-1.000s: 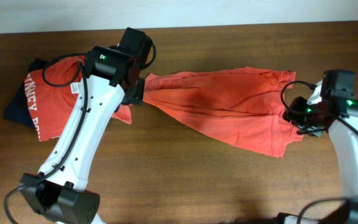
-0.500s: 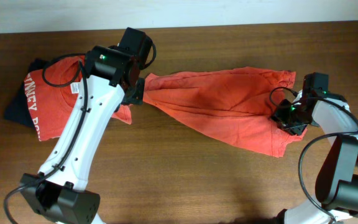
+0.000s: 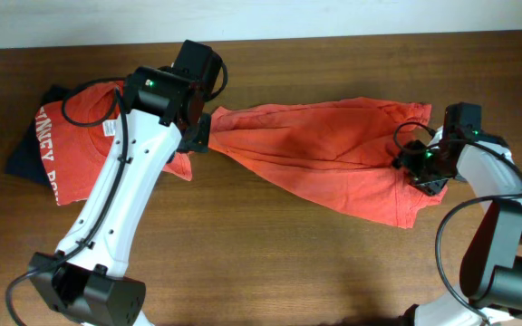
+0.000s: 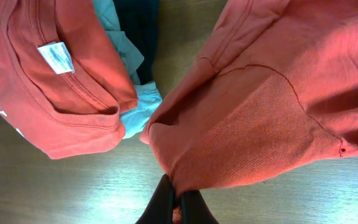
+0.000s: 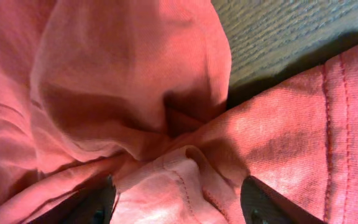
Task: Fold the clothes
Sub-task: 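Hold the shirt with both grippers and stretch it apart, then lift the shirt with both grippers and flip it flat onto the table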
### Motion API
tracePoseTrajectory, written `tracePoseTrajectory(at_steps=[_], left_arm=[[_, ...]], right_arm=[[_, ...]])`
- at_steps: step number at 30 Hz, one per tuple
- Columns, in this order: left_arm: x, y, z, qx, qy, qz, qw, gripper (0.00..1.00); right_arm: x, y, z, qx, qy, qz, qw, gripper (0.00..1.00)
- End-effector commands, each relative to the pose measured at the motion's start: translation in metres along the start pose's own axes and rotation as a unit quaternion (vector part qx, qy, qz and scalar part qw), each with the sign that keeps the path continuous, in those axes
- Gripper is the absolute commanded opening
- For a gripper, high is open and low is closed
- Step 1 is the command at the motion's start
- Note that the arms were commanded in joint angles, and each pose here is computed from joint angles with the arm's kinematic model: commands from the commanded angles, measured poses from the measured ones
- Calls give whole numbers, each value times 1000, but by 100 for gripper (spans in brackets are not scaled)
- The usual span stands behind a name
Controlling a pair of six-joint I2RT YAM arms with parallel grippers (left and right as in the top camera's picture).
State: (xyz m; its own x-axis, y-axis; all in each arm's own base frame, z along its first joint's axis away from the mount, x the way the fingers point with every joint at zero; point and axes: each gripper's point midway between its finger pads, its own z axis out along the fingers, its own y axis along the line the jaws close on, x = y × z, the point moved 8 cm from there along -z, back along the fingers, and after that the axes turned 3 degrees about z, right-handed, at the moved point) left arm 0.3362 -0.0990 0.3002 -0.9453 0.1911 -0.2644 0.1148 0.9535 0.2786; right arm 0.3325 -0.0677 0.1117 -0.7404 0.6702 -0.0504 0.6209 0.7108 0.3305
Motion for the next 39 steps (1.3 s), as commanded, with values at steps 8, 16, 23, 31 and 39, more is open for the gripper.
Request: tracePoseTrajectory(at_steps=[8, 16, 23, 31, 39], left_arm=[[0, 8, -12, -11, -22, -9, 1000, 1], [0, 8, -12, -11, -22, -9, 1000, 1], [1, 8, -13, -12, -19, -8, 1000, 1], [-3, 11, -21, -9, -35, -14, 999, 1], [-3, 38, -100, 11, -152, -47, 987, 1]], right_arm=[[-18, 6, 1, -19, -37, 22, 999, 58], [-8, 2, 20, 1, 2, 35, 999, 41], [-10, 7, 14, -4, -5, 25, 1000, 5], [-11, 29, -58, -31, -68, -40, 996, 4], [16, 36, -171, -42, -243, -69, 967, 4]])
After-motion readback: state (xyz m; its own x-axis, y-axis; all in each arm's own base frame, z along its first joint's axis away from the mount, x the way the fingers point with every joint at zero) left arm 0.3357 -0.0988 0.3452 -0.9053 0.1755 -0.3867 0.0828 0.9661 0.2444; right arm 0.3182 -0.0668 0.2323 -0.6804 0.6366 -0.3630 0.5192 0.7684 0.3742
